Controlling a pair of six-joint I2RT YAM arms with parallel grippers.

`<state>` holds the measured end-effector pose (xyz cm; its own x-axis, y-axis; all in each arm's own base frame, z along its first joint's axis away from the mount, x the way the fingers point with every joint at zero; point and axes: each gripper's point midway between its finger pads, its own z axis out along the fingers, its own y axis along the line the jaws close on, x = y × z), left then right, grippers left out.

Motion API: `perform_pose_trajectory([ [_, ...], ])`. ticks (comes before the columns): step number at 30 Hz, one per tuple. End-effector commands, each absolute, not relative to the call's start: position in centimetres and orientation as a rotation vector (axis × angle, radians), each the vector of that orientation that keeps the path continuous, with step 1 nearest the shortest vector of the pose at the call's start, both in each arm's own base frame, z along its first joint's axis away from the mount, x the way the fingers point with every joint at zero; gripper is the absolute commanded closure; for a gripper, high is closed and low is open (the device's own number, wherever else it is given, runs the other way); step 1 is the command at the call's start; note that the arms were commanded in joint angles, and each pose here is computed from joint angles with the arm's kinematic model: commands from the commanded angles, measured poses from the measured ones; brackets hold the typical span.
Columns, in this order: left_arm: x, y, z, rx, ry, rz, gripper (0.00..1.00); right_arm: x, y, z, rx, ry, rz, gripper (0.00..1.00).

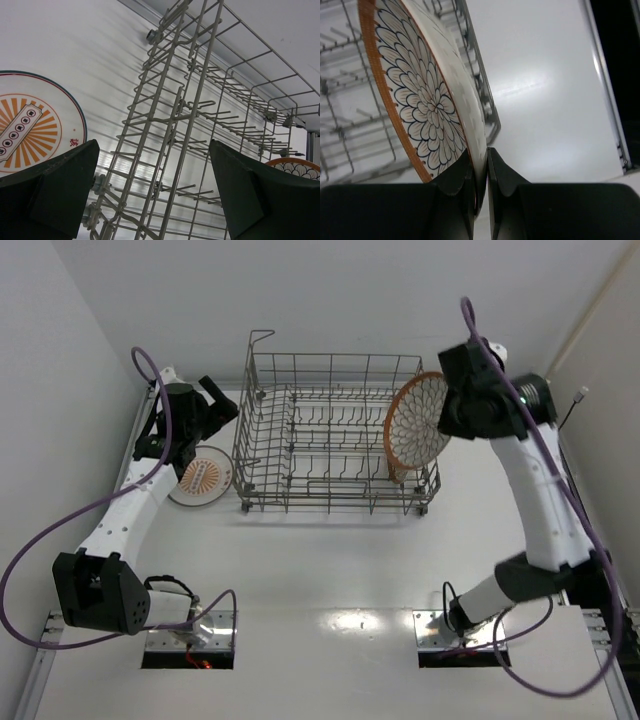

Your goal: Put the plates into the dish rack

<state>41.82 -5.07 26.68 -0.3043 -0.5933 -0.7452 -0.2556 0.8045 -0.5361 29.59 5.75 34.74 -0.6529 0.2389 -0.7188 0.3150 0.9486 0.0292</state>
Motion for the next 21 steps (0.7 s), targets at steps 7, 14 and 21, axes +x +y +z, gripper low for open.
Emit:
perform_pose_trajectory([
  [7,42.1,-6.0,28.1,-0.617,1.852,-0.462,0.10,40.2,6.3,36.1,0.358,2.127,-0.381,1.00],
  [14,42.1,-6.0,28.1,-0.617,1.852,-0.462,0.10,42.8,6.2,34.6,0.348,2.081,-0.547,1.00],
  [21,42.1,-6.2,27.9,-0.621,1.851,-0.479,0.10,44.6,9.0,30.8,0.201,2.100,-0.710,1.00],
])
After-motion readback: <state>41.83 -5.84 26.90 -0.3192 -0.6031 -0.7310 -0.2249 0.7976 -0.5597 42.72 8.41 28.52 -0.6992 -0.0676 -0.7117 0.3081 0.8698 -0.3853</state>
